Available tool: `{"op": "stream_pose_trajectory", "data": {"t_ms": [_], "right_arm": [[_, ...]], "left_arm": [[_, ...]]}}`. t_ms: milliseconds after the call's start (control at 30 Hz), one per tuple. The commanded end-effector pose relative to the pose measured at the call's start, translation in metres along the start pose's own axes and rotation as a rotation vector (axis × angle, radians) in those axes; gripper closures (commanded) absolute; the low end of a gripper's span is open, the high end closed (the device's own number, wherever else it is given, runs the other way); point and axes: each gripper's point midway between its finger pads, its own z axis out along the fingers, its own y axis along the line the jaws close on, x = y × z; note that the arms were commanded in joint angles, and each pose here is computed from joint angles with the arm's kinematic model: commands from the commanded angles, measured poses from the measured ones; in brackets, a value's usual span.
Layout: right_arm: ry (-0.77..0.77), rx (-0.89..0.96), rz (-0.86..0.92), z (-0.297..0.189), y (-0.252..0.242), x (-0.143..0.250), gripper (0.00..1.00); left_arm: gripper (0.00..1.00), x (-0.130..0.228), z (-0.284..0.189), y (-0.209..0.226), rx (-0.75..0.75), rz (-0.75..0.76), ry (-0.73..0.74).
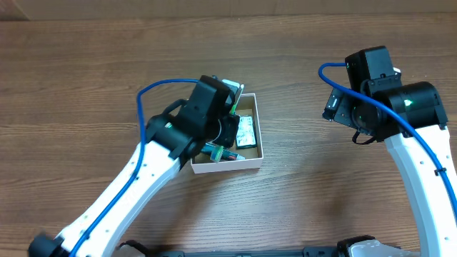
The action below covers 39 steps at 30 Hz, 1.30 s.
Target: Pack container
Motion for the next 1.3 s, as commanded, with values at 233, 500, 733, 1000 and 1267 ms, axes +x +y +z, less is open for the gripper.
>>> {"op": "stream_pose_trajectory", "data": {"t_ms": [233,500,733,1000,1267], "right_arm": [[-0.024,-0.004,0.017,-0.005,-0.002,-0.005,0.00],[-0.024,-0.004,0.017,-0.005,-0.002,-0.005,0.00],[-0.024,-0.004,0.017,-0.005,-0.002,-0.005,0.00],[-0.024,-0.004,0.017,-0.005,-0.002,-0.005,0.00],[-0.024,-0.004,0.017,-0.005,-0.002,-0.005,0.00]], "left_arm": [[0.80,0.007,0.041,0.018,-0.104,0.061,0.073],[0.28,-0.012,0.011,0.007,-0.062,0.054,0.018],[0.18,-0.054,-0.088,0.049,-0.194,-0.104,-0.192],[0.00,-0.040,-0.138,0.145,-0.397,-0.350,-0.246],[0.00,-0.028,-0.136,0.162,-0.430,-0.391,-0.201]]}}
